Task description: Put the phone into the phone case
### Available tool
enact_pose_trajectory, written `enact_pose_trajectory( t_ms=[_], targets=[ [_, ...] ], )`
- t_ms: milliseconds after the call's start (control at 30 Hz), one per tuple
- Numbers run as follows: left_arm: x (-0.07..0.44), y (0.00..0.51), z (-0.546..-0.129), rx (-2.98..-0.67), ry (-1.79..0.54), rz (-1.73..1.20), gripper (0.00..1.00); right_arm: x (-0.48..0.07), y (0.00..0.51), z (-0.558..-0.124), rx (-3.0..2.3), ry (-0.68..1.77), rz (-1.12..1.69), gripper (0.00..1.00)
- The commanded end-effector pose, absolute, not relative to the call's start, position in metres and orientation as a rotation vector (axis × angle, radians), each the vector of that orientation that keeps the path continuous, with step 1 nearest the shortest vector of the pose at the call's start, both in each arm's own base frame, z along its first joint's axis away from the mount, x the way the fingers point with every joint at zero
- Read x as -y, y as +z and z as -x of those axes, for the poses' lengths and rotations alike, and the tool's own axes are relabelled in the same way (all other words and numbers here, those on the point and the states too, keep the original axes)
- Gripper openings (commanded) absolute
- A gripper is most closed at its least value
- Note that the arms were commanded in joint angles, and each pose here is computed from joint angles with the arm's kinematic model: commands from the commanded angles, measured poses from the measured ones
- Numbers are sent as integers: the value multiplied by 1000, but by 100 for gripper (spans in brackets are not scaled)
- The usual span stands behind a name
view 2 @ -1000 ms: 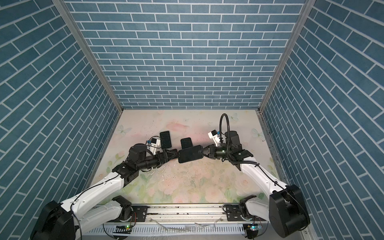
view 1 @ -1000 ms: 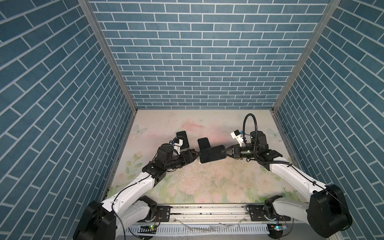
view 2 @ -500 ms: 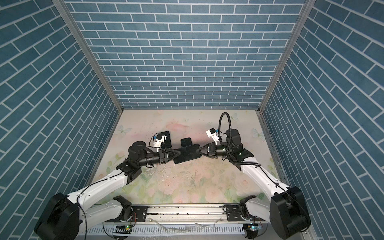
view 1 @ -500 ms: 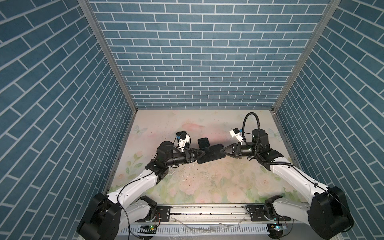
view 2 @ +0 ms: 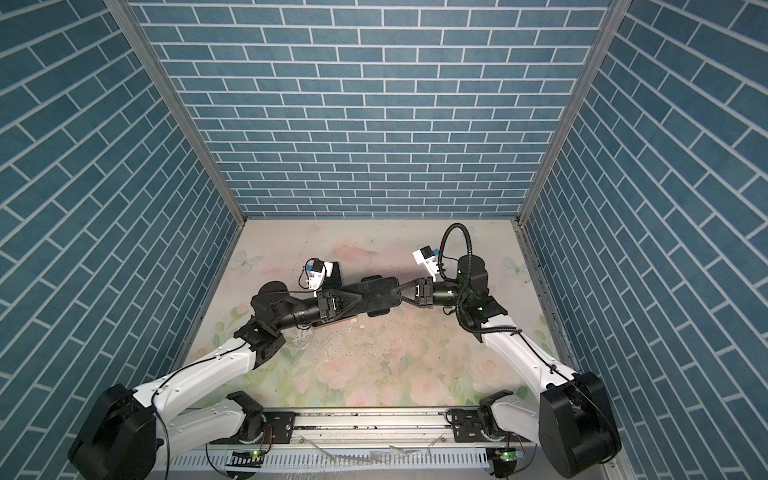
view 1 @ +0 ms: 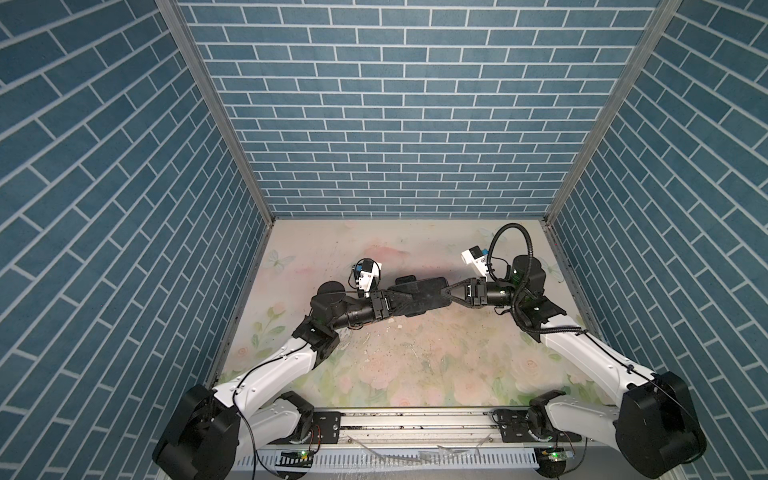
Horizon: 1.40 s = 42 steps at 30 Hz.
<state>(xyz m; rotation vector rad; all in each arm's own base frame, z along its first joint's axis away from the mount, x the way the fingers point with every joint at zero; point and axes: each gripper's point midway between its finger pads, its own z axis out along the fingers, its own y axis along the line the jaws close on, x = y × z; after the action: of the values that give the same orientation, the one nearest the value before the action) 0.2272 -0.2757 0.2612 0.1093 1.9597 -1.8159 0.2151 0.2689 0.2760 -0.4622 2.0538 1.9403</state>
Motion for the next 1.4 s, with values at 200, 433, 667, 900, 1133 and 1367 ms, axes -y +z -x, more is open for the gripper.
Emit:
enact_pose_trajectory(
  t_ms=[200,433,667,900,1133,1367],
  targets=[
    [275,291,-222,-1820,-1883,-145,9,-271,286,-219,-1978,1978,477,15],
    [272,288,-219,-1818,-1902,-111,0,-273,302,-227,-1896,1990,489,40],
    [276,291,-220,-1826,-1907,-116,0,-277,310,-238,-1843,2036,486,44],
    [280,288,-221,-1841,-1910,-115,0,-280,303,-247,-1854,2033,460,31],
    [282,285,-223,-1854,-1913,-110,0,-281,287,-251,-1907,1966,440,11],
    [281,287,-222,-1852,-1916,-113,0,-274,271,-252,-1982,1771,465,0]
  ],
)
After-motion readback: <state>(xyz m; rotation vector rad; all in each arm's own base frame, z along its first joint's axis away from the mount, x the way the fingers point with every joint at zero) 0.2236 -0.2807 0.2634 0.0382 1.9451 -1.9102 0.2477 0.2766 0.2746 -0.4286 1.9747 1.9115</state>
